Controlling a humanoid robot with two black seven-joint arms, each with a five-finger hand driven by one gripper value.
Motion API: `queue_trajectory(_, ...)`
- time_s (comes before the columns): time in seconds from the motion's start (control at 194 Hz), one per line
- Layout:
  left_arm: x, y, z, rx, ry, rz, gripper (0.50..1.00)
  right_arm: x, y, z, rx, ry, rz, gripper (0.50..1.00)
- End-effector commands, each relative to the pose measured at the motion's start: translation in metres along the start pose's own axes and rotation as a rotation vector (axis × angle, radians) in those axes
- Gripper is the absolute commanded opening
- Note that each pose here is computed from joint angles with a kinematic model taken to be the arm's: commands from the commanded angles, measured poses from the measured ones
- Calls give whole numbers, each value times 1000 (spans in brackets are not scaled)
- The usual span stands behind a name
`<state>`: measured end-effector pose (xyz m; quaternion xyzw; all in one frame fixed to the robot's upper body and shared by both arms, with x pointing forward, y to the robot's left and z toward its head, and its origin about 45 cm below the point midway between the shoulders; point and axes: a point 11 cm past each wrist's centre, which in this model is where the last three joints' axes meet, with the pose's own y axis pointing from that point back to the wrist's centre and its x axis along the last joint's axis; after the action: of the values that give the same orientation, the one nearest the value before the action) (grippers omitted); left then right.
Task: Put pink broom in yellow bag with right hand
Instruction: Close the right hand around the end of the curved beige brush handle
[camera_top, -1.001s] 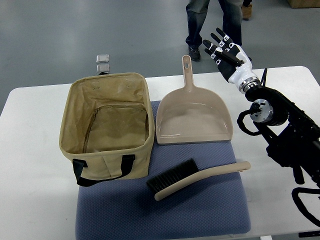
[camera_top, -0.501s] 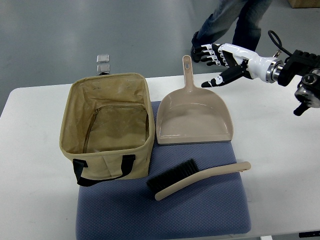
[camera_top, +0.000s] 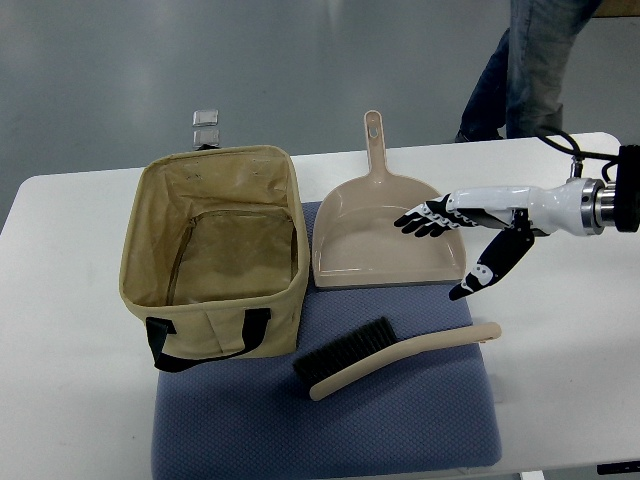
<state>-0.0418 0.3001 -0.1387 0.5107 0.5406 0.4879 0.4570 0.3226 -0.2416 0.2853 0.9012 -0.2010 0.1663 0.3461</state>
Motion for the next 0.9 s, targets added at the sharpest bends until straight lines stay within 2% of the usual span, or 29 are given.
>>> queue_trajectory(0.0, 1, 0, 0, 0, 1, 4, 1000, -15, -4, 16, -34, 11, -10, 921)
queue_trajectory(0.196, 2, 0, 0, 0, 2, 7, 1000, -50, -15, 44, -70, -41, -41, 919)
queue_trajectory(0.361, 3, 0, 0, 1, 2, 10, 1000, -59, -28, 59, -98, -12, -28, 913)
queue_trajectory(0.573, 4, 0, -1, 2, 5, 13, 1000, -66, -35, 83, -160, 62, -14, 840)
queue_trajectory(0.805, 4, 0, -1, 2, 4, 13, 1000, -76, -34, 94, -186, 75, -30, 827)
queue_trajectory(0.893, 4, 0, 0, 0, 5, 13, 1000, -77, -33, 98, -194, 83, -32, 799)
